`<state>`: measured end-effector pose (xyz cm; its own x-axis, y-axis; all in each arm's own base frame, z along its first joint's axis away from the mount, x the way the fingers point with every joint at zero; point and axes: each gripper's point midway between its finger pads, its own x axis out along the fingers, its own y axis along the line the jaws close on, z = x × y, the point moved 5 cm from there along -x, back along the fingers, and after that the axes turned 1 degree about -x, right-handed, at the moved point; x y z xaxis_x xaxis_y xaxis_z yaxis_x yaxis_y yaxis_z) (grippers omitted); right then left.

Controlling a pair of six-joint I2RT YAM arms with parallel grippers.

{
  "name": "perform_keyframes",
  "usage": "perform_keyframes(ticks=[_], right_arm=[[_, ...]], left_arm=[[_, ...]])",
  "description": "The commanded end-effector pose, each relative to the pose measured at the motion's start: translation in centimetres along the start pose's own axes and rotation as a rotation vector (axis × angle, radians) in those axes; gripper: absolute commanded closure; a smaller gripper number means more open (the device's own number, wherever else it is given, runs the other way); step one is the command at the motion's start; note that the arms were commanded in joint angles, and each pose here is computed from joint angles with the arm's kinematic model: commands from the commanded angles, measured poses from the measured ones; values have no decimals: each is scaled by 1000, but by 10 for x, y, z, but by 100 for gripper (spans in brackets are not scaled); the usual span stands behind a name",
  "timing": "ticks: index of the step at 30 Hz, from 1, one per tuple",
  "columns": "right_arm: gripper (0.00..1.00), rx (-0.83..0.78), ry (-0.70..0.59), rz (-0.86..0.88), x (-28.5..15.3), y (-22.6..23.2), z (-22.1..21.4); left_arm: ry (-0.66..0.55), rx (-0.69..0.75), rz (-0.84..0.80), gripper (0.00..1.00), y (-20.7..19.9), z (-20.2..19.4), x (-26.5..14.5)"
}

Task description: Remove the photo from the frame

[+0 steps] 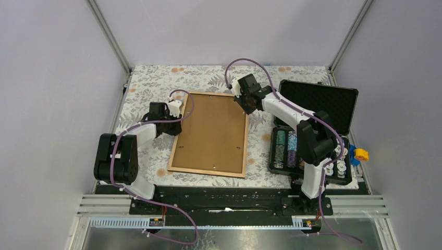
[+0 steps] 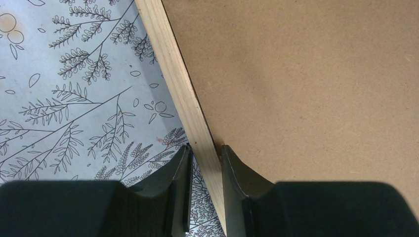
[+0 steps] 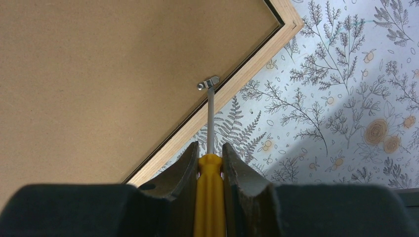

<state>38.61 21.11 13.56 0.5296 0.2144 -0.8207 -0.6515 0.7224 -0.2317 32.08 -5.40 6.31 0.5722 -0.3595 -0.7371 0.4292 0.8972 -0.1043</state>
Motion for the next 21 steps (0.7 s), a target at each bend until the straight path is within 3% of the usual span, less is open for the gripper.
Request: perform_keyframes(ticks=[1,21], right_arm=[[100,20,-42,33,8,5,13],[100,39,-41,191,0,24,9]], left_arm=[[99,20,-57,89,-11,-29,5],[107,11,-57,89,-11,-33,8]])
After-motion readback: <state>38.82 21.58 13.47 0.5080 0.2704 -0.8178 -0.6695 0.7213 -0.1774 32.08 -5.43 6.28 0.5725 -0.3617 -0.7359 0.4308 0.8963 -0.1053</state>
